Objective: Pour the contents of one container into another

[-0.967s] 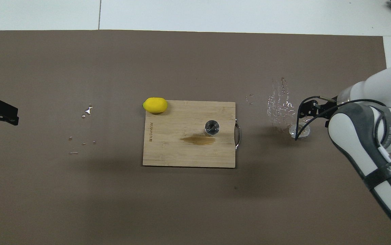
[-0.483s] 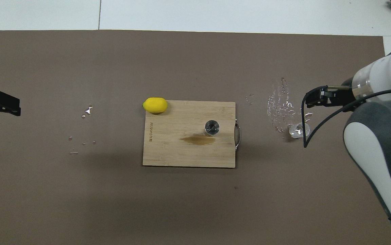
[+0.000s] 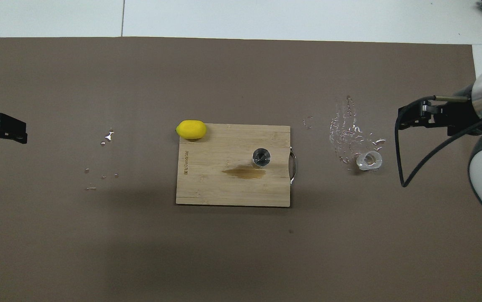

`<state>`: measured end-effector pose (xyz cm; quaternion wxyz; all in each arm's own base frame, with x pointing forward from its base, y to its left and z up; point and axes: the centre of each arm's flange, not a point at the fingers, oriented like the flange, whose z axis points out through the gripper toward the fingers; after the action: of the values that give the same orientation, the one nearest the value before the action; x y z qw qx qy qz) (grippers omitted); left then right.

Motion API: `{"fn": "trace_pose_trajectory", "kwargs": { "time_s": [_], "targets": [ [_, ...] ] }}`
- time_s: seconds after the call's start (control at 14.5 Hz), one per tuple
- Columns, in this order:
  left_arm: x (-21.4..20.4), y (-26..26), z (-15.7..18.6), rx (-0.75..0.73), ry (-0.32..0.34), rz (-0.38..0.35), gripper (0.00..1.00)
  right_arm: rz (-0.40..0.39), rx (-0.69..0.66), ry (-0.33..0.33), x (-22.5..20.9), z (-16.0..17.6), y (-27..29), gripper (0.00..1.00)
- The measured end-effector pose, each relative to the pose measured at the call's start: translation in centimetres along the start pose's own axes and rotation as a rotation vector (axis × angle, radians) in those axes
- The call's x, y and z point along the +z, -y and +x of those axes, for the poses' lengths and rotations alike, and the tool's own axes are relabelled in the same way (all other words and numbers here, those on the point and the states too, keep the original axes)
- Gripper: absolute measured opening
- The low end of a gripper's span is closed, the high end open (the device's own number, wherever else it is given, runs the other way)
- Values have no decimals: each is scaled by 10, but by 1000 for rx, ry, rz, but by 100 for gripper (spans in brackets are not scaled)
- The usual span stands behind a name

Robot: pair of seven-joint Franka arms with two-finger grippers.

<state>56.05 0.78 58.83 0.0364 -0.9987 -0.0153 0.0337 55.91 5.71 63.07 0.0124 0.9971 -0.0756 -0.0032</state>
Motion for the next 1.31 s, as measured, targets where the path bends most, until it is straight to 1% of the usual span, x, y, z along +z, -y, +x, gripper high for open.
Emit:
{"fn": "trace_pose_trajectory", "kwargs": {
  "time_s": [0.28,0.35,0.62,1.31],
  "targets": [
    [-1,-1,0,1,-1,0,100,-17,2,49,24,-8,-2,100],
    [-1,-1,-1,1,-2,0,100,-20,1,53,27,-12,-2,100],
    [0,-1,-1,1,1,0,100,-16,-1,25,25,-15,-1,100],
    [1,-1,-1,2,3,0,100,-17,-7,26,26,-17,2,100]
  ]
}}
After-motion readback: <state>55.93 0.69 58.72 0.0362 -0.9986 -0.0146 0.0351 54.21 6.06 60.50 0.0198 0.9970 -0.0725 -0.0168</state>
